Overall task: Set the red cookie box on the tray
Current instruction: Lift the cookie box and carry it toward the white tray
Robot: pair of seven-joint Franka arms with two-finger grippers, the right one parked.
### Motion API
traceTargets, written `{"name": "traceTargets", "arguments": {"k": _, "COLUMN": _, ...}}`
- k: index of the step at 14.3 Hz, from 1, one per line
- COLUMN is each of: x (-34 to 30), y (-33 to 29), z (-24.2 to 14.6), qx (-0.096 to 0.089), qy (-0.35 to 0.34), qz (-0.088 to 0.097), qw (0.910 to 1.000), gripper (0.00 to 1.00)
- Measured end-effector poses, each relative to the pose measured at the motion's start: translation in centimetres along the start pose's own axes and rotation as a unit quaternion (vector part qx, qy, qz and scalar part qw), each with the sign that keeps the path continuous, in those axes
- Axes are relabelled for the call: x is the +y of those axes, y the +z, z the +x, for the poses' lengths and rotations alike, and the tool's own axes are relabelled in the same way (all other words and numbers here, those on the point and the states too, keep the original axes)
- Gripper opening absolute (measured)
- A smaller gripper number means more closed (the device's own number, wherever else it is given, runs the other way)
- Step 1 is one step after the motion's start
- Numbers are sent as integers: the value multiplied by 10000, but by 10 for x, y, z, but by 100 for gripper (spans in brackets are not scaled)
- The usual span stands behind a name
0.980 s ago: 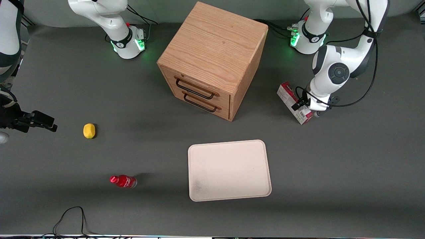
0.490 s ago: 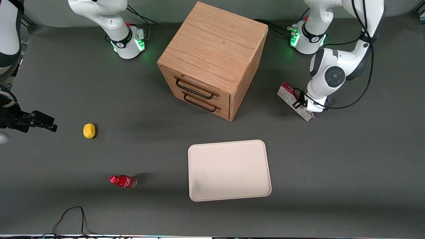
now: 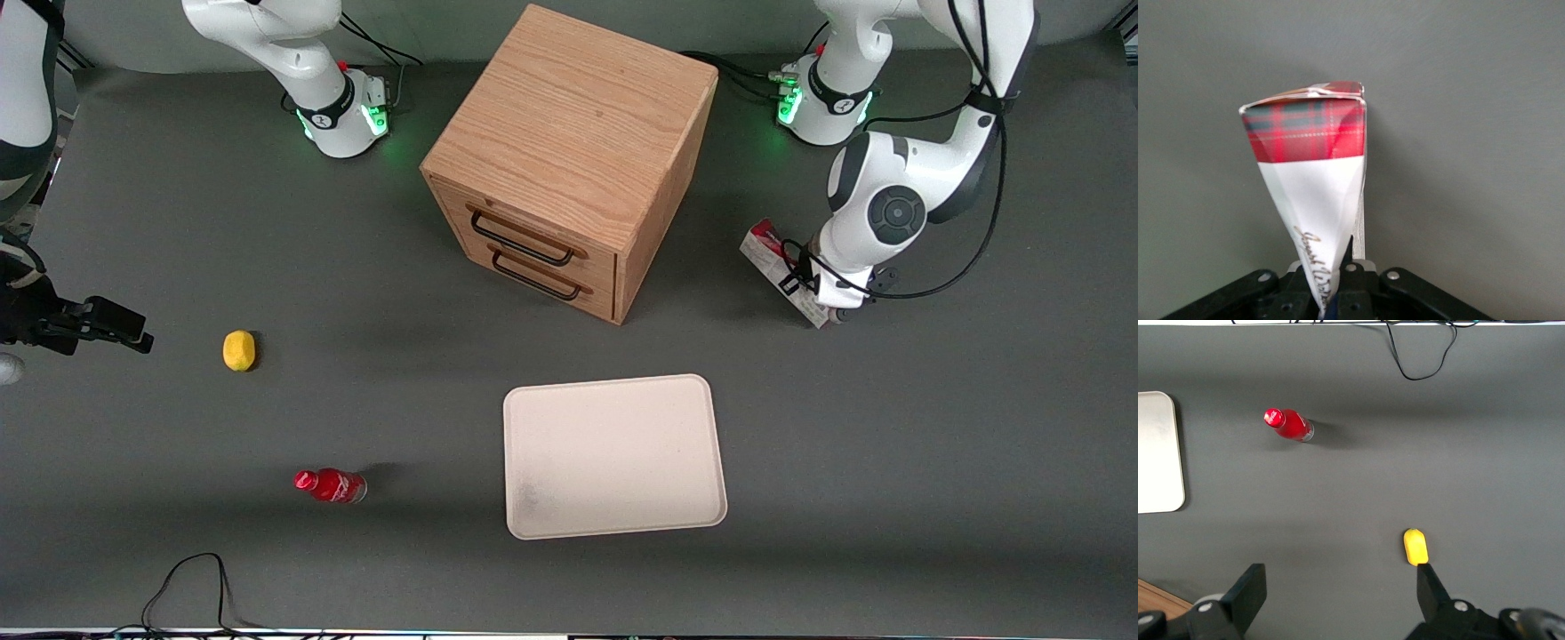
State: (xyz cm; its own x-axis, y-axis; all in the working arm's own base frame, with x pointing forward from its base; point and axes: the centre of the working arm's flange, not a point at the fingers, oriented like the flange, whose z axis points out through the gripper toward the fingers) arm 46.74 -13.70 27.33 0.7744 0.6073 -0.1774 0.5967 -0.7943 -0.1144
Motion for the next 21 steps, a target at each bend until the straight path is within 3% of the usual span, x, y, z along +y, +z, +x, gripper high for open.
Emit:
{"name": "traceTargets", "arguments": {"k": 2, "x": 19, "y": -47, "z": 8, "qx": -11, "qy": 127, "qz": -15, "qw": 9999, "gripper": 6}}
{"name": "traceTargets", "arguments": {"k": 4, "x": 34, "y": -95, "z": 16, "qx": 77, "qy": 447, "qz": -143, "qw": 9989, "gripper": 6}}
{"name": "traceTargets", "arguments": {"k": 7, "x": 52, "y": -152, "z": 30, "qx": 385, "qy": 1052, "qz": -279, "qw": 9933, "gripper": 6}}
{"name": "traceTargets", "arguments": {"k": 10, "x": 78, "y": -192, "z": 58, "qx": 643, "qy": 1772, "qz": -220, "qw": 9818, "gripper": 6}}
{"name": "traceTargets", "arguments": {"k": 12, "x": 102, "y": -202, "z": 76, "qx": 718, "qy": 2276, "qz": -322, "qw": 9706, "gripper": 6}}
{"name": "traceTargets", "arguments": {"k": 14, "x": 129, "y": -201, "z": 83, "qx": 711, "qy": 2593, "qz": -469, "qw": 9620, "gripper": 6}}
{"name": "traceTargets", "arguments": {"k": 16, "x": 156, "y": -195, "z": 84, "qx": 574, "qy": 2754, "qz": -565, "qw": 9580, "gripper": 6}}
{"name": "traceTargets", "arguments": {"k": 18, "x": 180, "y": -185, "z": 89, "qx": 382, "qy": 2850, "qz": -568, "qw": 9561, "gripper": 6}}
{"name": "traceTargets", "arguments": {"k": 21, "x": 214, "y": -157, "z": 93, "qx": 326, "qy": 2999, "qz": -528, "qw": 9520, "gripper": 6}}
